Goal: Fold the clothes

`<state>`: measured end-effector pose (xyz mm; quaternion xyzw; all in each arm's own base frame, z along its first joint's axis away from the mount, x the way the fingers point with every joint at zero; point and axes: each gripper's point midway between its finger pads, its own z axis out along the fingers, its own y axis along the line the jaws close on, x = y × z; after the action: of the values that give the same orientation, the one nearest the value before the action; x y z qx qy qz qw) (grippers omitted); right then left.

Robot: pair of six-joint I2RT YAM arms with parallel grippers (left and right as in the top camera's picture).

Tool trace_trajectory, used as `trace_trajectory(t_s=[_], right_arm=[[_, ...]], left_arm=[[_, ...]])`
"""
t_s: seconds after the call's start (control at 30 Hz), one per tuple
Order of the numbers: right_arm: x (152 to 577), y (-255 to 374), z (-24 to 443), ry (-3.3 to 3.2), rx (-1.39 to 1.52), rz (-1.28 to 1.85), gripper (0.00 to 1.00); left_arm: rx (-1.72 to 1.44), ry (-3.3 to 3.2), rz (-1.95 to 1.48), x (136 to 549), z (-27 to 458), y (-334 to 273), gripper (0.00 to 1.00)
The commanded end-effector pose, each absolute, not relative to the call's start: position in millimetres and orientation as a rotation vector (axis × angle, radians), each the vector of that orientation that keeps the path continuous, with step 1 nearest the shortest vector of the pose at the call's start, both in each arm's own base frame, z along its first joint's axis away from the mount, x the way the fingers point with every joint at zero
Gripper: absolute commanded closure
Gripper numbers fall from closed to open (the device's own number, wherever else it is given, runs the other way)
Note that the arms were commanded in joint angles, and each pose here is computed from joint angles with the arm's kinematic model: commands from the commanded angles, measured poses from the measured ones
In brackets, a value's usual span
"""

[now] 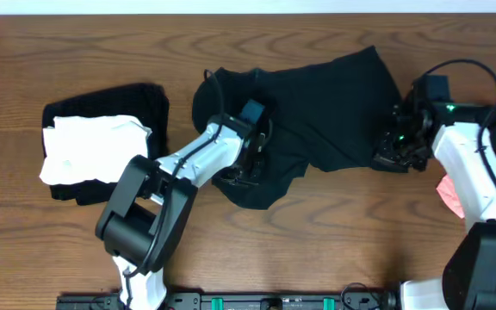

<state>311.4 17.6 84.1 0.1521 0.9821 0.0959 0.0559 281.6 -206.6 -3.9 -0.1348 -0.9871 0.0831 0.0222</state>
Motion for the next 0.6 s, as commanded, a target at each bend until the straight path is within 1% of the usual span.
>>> trace_trajectory(t_s=[0.0,0.1,0.2,0.27,0.57], right_arm=[[311.2,30.5,74.1,2.973,0.399,0.344,0.99],[313.5,31.5,64.3,2.951,0.403,0.35,0.98],[310.8,31.8,55.9,2.95,0.405,0.352,0.99],[309.2,31.8,51.5,2.95,0.405,0.352,0.98],[329.5,30.7,30.1,2.812,0.364,0.355,0.99]], left_arm=[[-0.374,-3.049,0.183,270.1,-23.8,-194.3,0.94],[-0.362,-3.012,0.081,257.2,-29.7,-177.2,0.94],[-0.309,-2.97,-0.164,246.0,-28.7,-142.0,0.94],[-0.295,-2.945,-0.27,243.0,-25.8,-124.7,0.94],[-0.191,-2.932,-0.284,247.2,-23.9,-104.8,0.94]])
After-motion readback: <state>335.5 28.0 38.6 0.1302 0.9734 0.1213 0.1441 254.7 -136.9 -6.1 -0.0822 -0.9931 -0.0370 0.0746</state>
